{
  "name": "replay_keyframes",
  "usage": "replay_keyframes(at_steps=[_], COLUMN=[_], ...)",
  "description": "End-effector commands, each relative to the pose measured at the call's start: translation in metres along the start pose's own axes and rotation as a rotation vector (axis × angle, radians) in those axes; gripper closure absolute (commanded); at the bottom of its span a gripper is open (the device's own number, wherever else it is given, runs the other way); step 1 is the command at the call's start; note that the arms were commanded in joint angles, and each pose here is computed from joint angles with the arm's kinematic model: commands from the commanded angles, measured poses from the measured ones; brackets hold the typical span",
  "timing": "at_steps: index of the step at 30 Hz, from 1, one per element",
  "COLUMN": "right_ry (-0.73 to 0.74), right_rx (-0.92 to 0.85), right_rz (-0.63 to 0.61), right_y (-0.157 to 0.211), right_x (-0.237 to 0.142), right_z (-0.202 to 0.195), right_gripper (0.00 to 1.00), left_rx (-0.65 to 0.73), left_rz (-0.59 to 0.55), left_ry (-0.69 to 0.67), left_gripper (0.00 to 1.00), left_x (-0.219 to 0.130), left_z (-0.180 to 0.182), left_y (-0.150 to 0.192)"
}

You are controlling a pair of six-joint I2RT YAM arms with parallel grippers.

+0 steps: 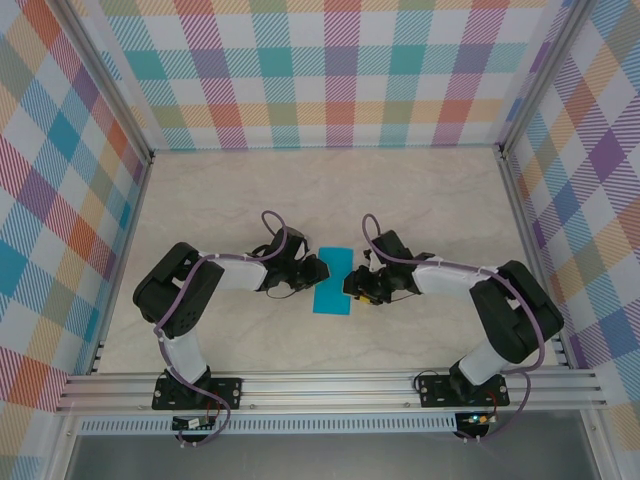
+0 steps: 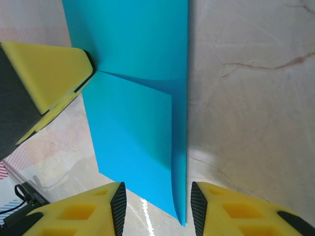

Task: Fold a paper plane with a square sheet of paper (pick it up from the middle)
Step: Fold the triangle a second time at the center of the table.

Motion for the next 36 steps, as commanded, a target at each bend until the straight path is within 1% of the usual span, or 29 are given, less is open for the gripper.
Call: replay_keyframes(at_steps=[1, 9, 14, 19, 25, 28, 34, 36], right_ry=[-0.001, -0.039, -0.048, -0.069, -0.077, -0.057, -0.055, -0.017], right_rx=[-0.015, -0.004, 0.007, 0.014, 0.008, 0.016, 0.016, 0.009], right_rz=[-0.005, 0.011, 0.018, 0.011, 0.0, 0.006, 0.002, -0.01], right_y=[-0.009, -0.014, -0.015, -0.016, -0.016, -0.016, -0.015, -0.017], right_x=[0.003, 0.014, 0.019, 0.018, 0.013, 0.016, 0.016, 0.012], right_z=[0.002, 0.004, 0.003, 0.005, 0.009, 0.005, 0.003, 0.001], right_gripper=[0.57, 0.63, 0.66, 0.7, 0.71, 0.68, 0.67, 0.66], left_rx=[-0.001, -0.003, -0.004, 0.0, 0.0, -0.001, 0.001, 0.001], left_rz=[0.012, 0.016, 0.016, 0.015, 0.012, 0.015, 0.011, 0.008], left_ry=[-0.038, -0.041, -0.04, -0.04, -0.039, -0.037, -0.037, -0.037], left_gripper=[0.82, 0.82, 0.82, 0.82, 0.82, 0.82, 0.82, 0.82], left_x=[0.004, 0.005, 0.004, 0.003, 0.002, 0.003, 0.001, 0.0], left_z=[0.004, 0.006, 0.006, 0.006, 0.005, 0.004, 0.004, 0.003], left_y=[0.001, 0.002, 0.003, 0.003, 0.002, 0.002, 0.002, 0.002])
Point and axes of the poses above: each hand's point on the last joint's axis, 136 mm out from that joint toward the fingers, its own x axis out along the fingers, its own z axis along the line the jaws close on, y = z × x, the point moved 7 cm from there along -x, back along the fingers, and after that the axes turned 8 degrees about -x, right-handed, at the moved point
